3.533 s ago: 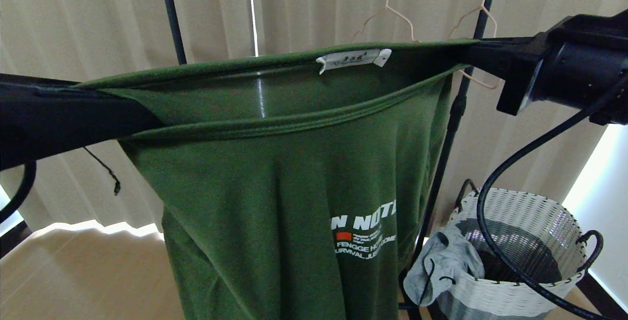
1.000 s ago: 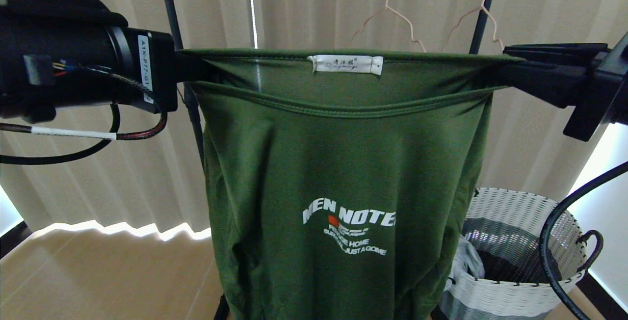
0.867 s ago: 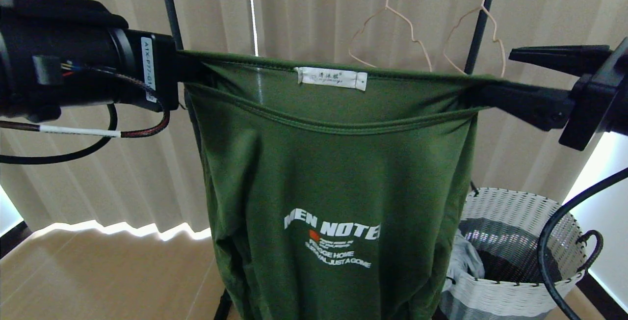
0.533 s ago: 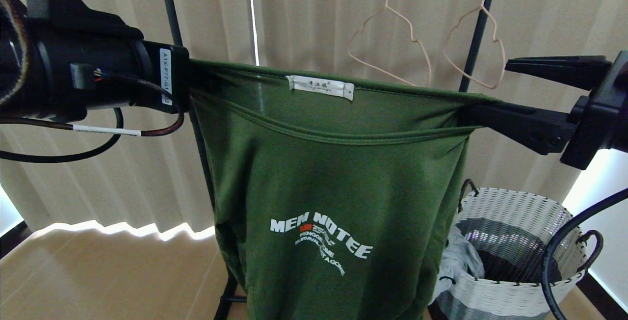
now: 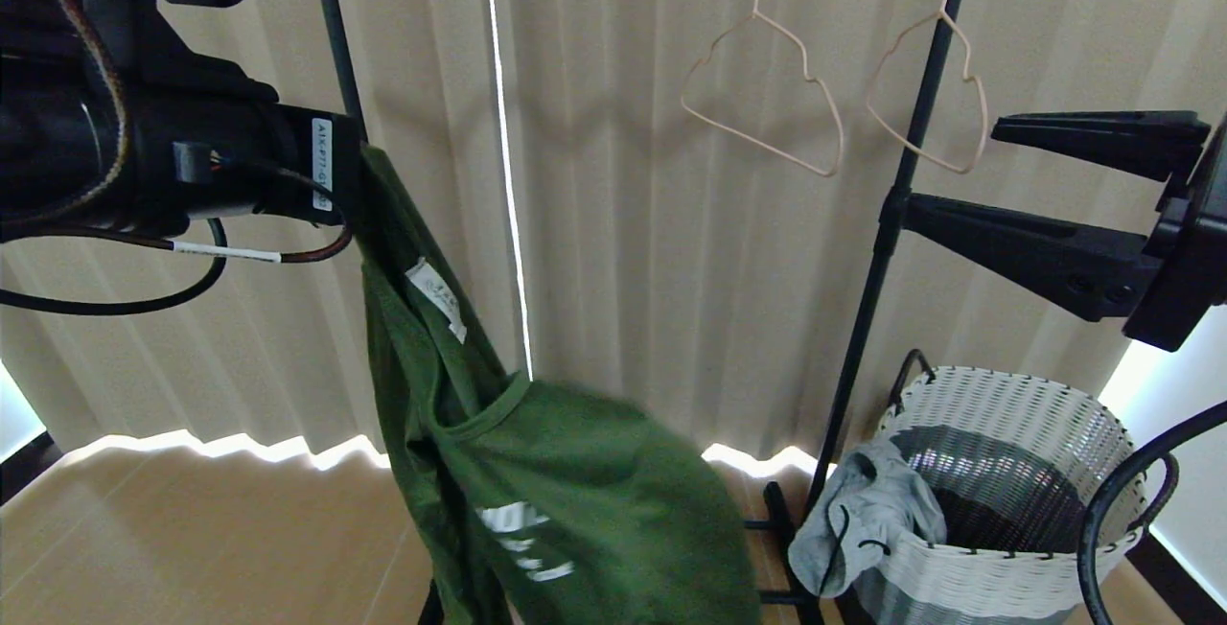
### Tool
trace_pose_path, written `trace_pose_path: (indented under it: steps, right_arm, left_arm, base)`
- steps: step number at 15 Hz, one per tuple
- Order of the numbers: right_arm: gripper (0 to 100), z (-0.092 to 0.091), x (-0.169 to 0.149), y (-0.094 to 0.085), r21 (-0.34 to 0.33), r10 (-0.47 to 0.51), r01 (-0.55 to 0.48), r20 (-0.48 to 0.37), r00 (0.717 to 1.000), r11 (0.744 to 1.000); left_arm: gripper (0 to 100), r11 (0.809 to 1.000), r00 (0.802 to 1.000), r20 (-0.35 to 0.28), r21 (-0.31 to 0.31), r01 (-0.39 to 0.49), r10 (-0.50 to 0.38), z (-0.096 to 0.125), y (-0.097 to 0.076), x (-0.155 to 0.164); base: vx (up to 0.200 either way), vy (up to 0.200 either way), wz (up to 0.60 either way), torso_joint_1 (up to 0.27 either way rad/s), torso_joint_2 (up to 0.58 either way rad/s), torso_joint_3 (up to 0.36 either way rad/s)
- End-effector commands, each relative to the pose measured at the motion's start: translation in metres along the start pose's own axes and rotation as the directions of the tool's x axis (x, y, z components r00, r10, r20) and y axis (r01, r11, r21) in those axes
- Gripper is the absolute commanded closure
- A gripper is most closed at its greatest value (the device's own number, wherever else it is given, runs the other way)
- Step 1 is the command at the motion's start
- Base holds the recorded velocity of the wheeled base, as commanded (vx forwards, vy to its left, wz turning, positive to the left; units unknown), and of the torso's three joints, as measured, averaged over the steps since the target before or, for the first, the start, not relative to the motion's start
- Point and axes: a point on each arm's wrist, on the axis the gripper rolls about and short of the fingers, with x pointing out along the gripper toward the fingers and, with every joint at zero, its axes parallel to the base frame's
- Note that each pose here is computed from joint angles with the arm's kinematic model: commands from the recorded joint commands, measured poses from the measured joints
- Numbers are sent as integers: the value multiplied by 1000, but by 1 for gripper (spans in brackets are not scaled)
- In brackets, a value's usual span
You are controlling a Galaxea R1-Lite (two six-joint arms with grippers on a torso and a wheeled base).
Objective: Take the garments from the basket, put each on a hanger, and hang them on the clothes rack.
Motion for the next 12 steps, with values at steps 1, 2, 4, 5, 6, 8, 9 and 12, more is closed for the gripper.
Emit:
trace_pose_path:
  steps: [1,2,4,5,6,8,9,12]
  right_arm:
    - [0,0,-1,0,-1,1,-1,1,1000,1000]
    - [0,0,-1,0,1,0,0,0,1000,1000]
    - [0,-6,-1,0,-4,-12,12,-24,1000,1000]
    - [0,-9,-2,0,-5,-21,21,-40,999,1000]
    - [0,-13,-6,-5,-6,-71,71,-75,995,997]
    - [0,-24,-16,-14,-17,-186,187,-206,961,982]
    - [0,-29,-22,-15,-23,-214,216,-265,940,976]
    - [0,-34,-23,-20,-44,-299,300,-308,903,953]
  left_arm:
    - [100,1000,1000,-4,-2,-8,8,-1,2,2]
    - [100,1000,1000,-6,-3,-8,8,-1,2,2]
    - [100,1000,1000,-24,4,-9,9,-8,2,0]
    - [100,1000,1000,-22,4,-9,9,-11,4,-7]
    - [100,1000,999,-25,2,-20,20,-18,10,-18]
    - [100,1000,999,-44,10,-22,22,-39,18,-39]
    - [100,1000,1000,-30,3,-7,7,-51,21,-49]
    - [100,999,998,29,10,-51,51,-75,30,-59]
  base:
    - [0,0,0,0,0,0]
    - [0,0,0,0,0,0]
    - [0,0,0,0,0,0]
    - [0,0,0,0,0,0]
    - [0,0,0,0,0,0]
    - [0,0,0,0,0,0]
    - [0,0,0,0,0,0]
    - [0,0,0,0,0,0]
